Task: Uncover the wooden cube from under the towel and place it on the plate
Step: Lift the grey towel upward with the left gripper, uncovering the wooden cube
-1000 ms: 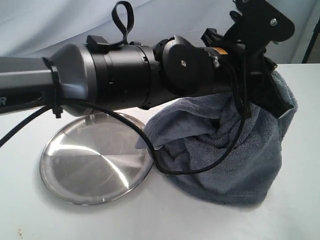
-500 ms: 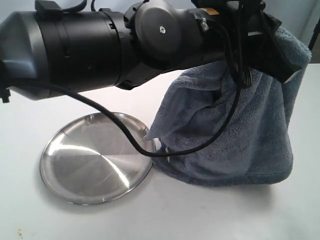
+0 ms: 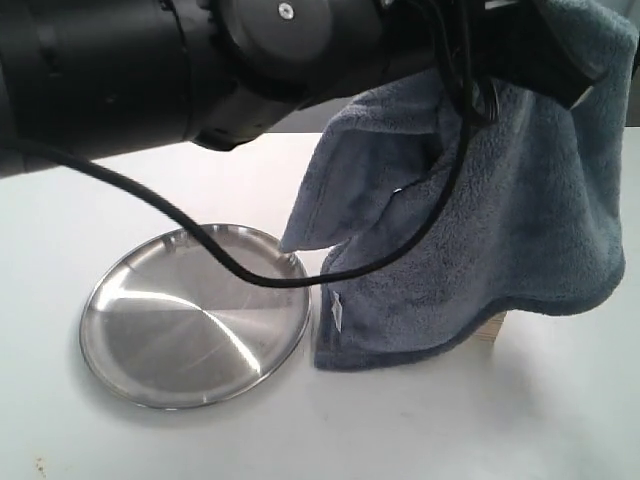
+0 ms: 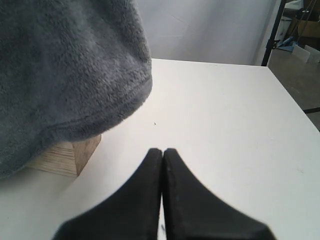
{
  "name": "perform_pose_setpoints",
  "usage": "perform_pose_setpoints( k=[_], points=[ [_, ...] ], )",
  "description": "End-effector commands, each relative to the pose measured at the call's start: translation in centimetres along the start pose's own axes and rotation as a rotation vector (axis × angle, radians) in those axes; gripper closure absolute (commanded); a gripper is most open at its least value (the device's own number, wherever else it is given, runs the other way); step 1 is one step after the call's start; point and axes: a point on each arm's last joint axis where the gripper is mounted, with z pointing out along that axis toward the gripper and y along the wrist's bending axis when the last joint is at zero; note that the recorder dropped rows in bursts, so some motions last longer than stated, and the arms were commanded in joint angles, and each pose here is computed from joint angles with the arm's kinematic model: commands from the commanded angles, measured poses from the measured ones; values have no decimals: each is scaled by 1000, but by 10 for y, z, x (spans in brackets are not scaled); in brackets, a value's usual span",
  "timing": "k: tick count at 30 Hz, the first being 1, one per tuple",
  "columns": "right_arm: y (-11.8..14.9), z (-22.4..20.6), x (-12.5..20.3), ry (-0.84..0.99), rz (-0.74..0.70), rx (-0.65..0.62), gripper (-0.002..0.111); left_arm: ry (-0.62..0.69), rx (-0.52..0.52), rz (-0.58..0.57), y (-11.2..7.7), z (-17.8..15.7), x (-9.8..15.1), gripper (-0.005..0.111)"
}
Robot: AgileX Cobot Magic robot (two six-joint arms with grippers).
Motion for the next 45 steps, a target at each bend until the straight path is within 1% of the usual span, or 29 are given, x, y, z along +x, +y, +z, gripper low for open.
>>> perform_pose_setpoints(
  k=[1,7,21,27,33,37,45],
  points=[
    [0,0,1,-6,-6,0,108,-85,-63,0,12,-16,-25,107],
    [0,0,1,-6,-6,0,108,-128,-103,-3,18,-24,-36,107],
    [0,0,1,-6,-6,0,108,-136,-118,-2,20,-25,-37,107],
    [0,0,1,-6,-6,0,108,-156,-147,-3,23,-27,-40,107],
    [0,0,1,-6,-6,0,108,-189,-156,-7,27,-38,-52,107],
    [0,0,1,-6,-6,0,108,-216,-165,14,30,-49,-62,107],
    [0,0,1,-6,-6,0,108,-248,-135,34,33,-70,-81,107]
  ],
)
